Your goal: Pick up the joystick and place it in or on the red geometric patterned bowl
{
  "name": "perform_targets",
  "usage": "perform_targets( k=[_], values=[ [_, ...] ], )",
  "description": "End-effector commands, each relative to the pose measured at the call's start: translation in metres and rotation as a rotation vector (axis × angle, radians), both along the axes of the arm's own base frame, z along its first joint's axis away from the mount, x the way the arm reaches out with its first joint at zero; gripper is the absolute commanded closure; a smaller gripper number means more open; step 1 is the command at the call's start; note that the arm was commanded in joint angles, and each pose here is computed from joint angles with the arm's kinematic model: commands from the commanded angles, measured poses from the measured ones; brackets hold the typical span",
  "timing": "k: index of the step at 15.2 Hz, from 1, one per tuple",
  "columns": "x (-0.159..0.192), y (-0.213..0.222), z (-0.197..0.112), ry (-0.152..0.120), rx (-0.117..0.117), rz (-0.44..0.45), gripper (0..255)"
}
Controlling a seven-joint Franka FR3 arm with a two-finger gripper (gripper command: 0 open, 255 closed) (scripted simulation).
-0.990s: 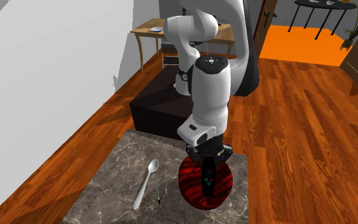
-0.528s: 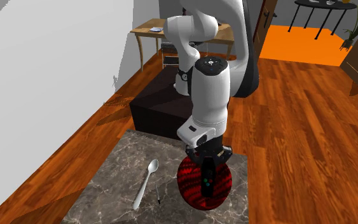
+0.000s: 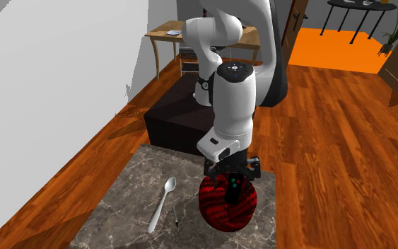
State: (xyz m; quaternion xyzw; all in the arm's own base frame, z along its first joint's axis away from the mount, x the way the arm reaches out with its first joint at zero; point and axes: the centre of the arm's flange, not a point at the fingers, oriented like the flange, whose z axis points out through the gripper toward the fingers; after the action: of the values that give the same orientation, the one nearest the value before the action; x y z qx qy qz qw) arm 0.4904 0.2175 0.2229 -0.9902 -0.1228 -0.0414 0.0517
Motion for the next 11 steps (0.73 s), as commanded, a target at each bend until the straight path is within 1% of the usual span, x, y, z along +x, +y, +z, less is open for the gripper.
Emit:
perform_targets(
  k=[1, 3, 11],
  values=[
    [0.001, -0.003, 0.021, 0.0, 0.0, 0.0, 0],
    [-0.001, -0.005, 0.045, 0.0, 0.0, 0.0, 0],
    [-0.001, -0.005, 0.045, 0.0, 0.0, 0.0, 0]
  ],
)
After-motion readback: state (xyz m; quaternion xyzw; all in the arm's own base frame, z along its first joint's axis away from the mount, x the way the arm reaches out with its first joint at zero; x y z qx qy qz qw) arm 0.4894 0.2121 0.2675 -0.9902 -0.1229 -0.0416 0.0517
